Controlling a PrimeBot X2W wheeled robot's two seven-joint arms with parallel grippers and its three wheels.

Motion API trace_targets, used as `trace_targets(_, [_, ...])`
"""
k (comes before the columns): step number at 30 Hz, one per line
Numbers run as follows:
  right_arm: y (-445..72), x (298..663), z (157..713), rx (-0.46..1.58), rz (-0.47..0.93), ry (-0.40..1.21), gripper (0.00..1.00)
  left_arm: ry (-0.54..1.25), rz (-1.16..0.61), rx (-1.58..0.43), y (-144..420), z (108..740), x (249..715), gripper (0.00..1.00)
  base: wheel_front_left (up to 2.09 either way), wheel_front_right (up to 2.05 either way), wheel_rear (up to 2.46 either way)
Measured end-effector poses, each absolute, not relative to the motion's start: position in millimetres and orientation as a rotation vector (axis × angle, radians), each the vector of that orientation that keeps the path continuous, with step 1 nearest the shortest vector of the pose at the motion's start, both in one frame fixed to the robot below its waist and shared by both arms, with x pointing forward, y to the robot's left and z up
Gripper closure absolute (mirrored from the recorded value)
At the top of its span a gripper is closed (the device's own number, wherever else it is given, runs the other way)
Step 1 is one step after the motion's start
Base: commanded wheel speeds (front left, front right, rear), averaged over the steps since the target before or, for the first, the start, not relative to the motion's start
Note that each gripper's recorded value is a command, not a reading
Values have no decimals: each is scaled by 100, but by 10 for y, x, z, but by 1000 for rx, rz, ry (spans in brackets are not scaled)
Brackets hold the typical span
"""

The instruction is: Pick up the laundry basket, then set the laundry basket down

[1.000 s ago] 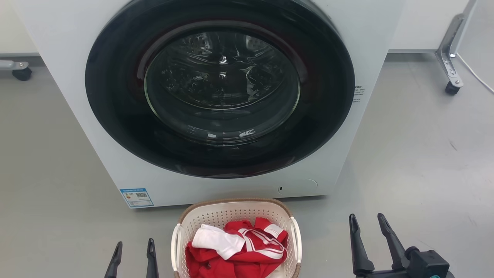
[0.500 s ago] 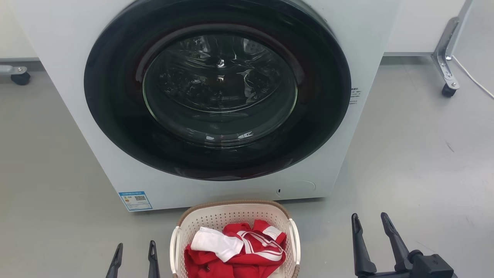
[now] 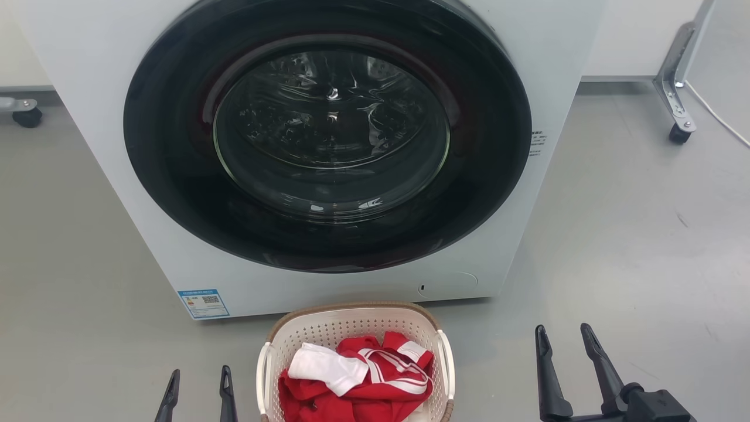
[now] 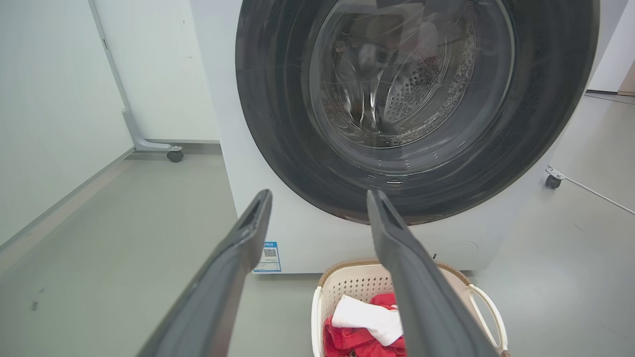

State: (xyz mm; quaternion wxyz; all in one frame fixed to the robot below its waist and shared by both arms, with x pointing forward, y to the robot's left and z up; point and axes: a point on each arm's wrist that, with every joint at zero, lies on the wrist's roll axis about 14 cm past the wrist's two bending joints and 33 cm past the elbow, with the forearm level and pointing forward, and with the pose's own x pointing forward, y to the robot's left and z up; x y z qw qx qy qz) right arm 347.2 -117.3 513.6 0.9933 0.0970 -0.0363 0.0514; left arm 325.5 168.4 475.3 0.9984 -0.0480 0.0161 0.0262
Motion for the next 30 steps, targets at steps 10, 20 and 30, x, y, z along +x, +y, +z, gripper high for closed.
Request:
trace_targets(10, [-1202, 3481, 5152, 189, 93, -79, 0, 27, 48, -95, 1665, 4769, 3268, 0, 0, 0, 0])
trace_targets(20, [-1194, 3460, 5009, 183, 92, -33, 100, 61, 49, -90, 1660, 4666, 3240, 100, 0, 0, 0])
trace_targets(30, [-1305, 3443, 4857, 268, 55, 34, 100, 117, 71, -179, 1714, 4545, 3222, 100, 0, 0, 0])
